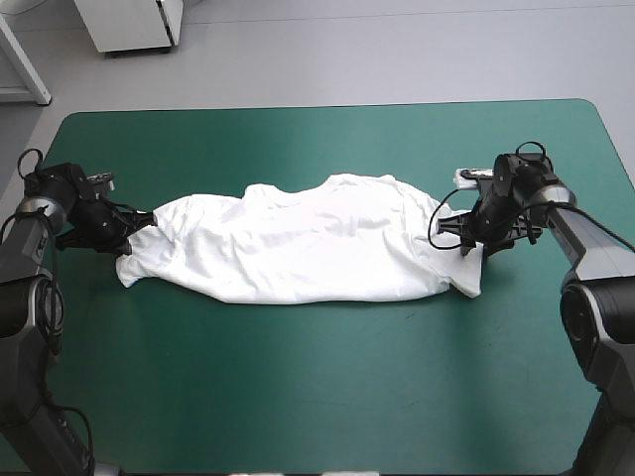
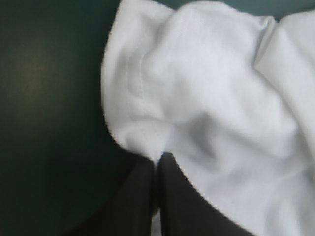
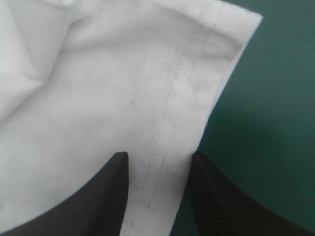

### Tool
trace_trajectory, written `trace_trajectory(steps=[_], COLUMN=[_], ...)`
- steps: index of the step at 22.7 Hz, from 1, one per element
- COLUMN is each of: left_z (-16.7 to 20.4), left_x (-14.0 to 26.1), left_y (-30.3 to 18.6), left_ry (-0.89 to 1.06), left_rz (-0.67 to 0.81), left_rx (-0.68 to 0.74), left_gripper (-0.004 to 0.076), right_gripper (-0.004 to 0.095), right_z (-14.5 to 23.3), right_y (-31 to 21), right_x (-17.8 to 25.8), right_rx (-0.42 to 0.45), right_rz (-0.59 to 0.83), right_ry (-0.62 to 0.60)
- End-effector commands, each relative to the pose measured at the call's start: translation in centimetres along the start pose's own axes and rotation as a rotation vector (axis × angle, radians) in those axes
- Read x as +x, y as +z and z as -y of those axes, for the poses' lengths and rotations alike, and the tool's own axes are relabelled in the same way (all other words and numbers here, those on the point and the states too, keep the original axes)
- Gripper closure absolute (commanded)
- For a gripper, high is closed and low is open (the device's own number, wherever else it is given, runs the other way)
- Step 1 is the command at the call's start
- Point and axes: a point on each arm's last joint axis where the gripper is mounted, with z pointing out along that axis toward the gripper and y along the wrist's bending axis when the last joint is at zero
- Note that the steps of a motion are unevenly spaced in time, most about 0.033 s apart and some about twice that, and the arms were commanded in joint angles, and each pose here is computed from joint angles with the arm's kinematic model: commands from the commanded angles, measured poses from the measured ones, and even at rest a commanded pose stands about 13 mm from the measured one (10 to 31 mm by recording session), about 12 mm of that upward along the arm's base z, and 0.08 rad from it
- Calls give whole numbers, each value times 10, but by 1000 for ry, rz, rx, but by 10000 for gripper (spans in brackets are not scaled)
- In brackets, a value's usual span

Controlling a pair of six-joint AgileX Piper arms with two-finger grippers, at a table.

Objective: Fold the cloth

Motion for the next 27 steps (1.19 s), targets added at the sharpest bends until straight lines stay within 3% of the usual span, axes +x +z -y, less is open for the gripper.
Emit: trace_trajectory(steps=[1,5,7,8,12,19,27], left_z=[2,2,2,2,5,30,50], left_x=[-7,-7,-7,-8,-10,-28,-4], left_y=[-13,-13,-13,-13,-19,-135,-249], left_ry=[-6,-6,-6,-7,-10,85,169], left_rz=[88,90,89,92,105,439,719], left_rx=[11,12,12,14,42,208,333], left_gripper=[746,746,746,746,746,746,746], right_gripper=[585,606,715,912,925,925,925], right_z=[-2,-2,-1,-1,1,-7,-11], right_y=[-19,9,14,13,-4,-129,-240], right_x=[-5,0,2,2,2,-6,23], right_rx=[-37,-48,-45,-40,-16,-52,-71], right_rz=[61,-85,-116,-114,-92,278,573], right_ry=[14,31,30,27,-3,-20,-45])
